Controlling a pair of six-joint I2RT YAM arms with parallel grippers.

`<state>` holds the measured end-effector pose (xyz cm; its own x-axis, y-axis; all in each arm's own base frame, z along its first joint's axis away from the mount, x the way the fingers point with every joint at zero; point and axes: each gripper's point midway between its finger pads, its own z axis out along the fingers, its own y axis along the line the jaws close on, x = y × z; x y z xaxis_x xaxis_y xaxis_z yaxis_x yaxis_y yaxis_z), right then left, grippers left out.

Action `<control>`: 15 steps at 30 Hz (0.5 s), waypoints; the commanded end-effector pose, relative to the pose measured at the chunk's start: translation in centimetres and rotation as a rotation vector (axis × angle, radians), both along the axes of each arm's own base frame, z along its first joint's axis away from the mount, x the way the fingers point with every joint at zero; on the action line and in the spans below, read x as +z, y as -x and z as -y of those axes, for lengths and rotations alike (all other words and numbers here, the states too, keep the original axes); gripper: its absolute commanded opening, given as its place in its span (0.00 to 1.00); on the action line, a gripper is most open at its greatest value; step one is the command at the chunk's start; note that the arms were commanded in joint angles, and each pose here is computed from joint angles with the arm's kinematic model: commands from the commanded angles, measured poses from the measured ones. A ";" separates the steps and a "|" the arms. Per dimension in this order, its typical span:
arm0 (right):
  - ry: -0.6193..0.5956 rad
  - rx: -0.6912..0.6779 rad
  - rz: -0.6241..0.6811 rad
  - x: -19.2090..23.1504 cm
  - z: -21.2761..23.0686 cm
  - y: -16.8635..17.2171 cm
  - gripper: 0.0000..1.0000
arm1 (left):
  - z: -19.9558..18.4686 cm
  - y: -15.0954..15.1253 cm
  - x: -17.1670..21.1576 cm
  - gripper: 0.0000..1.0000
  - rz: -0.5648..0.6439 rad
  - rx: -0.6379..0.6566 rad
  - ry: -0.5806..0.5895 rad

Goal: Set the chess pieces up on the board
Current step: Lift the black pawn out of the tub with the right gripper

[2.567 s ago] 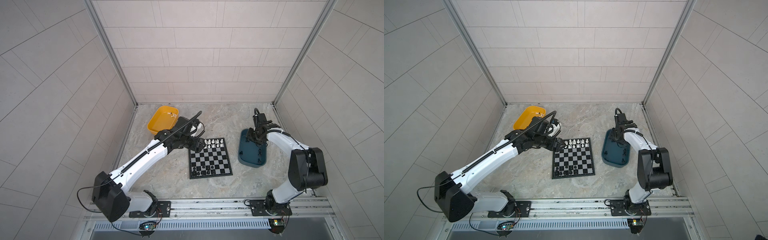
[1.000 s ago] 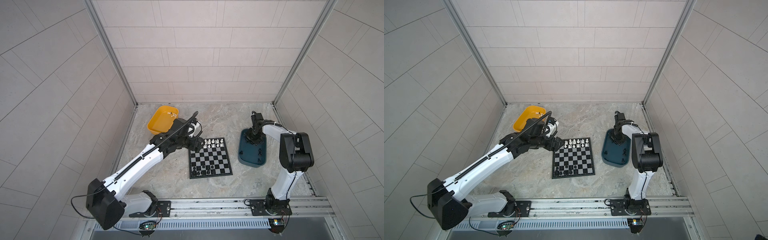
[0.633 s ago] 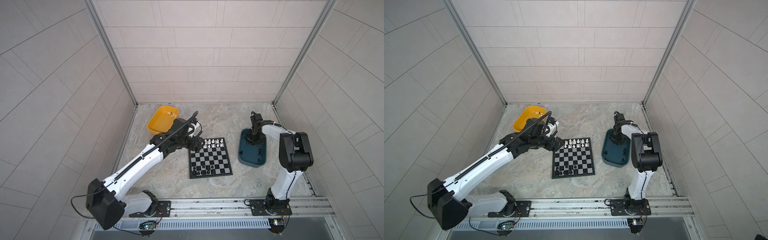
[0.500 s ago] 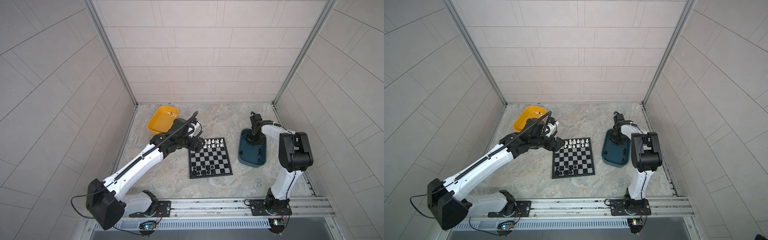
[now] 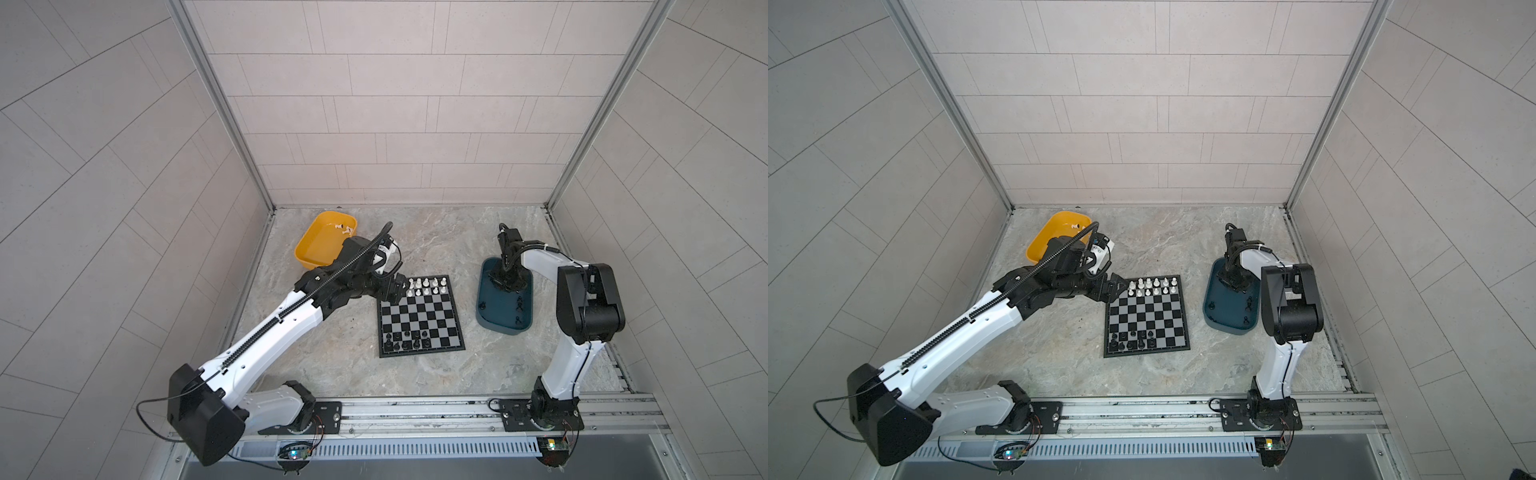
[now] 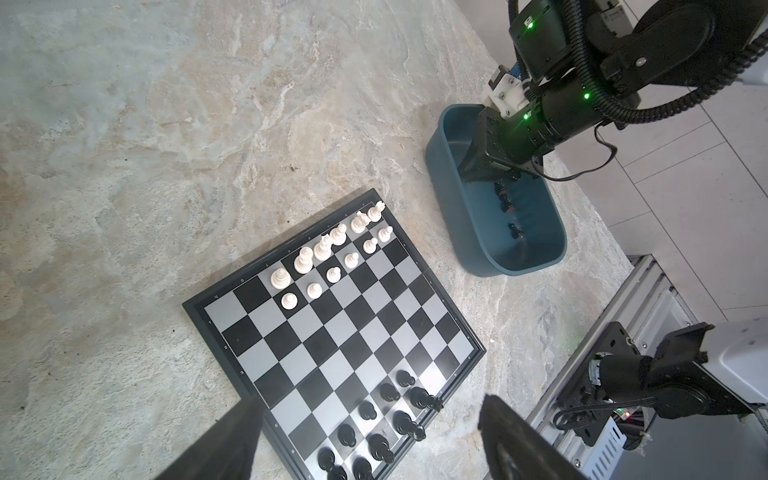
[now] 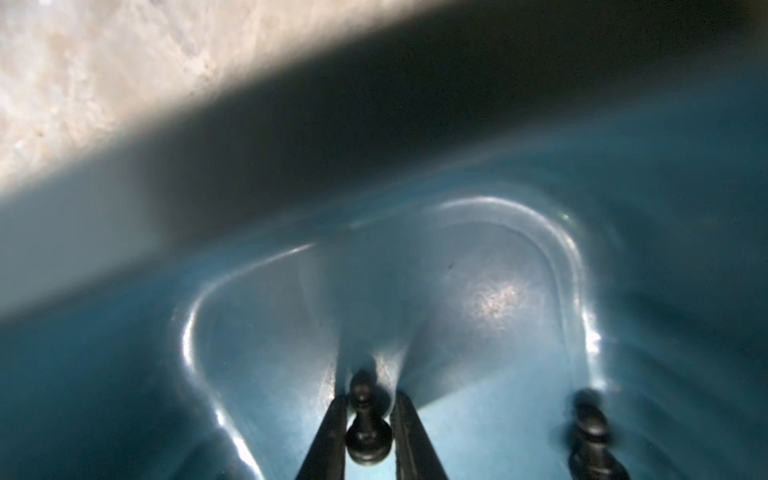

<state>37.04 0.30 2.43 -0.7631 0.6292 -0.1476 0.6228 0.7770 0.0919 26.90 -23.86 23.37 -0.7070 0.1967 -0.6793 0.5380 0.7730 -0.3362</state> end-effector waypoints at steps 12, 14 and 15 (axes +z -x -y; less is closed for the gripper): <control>0.068 0.307 0.123 5.6 -0.2 1.6 0.14 | 0.2 -0.6 0.1 0.90 -0.053 0.036 0.042; 0.055 0.353 0.191 7.6 -1.0 1.7 0.13 | 0.5 -0.7 0.5 0.90 -0.065 0.033 0.054; 0.055 0.372 0.232 8.6 -1.3 1.7 0.12 | 0.7 -0.7 0.9 0.89 -0.069 0.030 0.063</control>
<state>35.71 0.79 8.36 -0.8687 0.3990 -0.2935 0.3764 0.9170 0.1324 27.29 -23.99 22.57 -0.7572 0.1596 -0.6333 0.4885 0.7821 -0.3870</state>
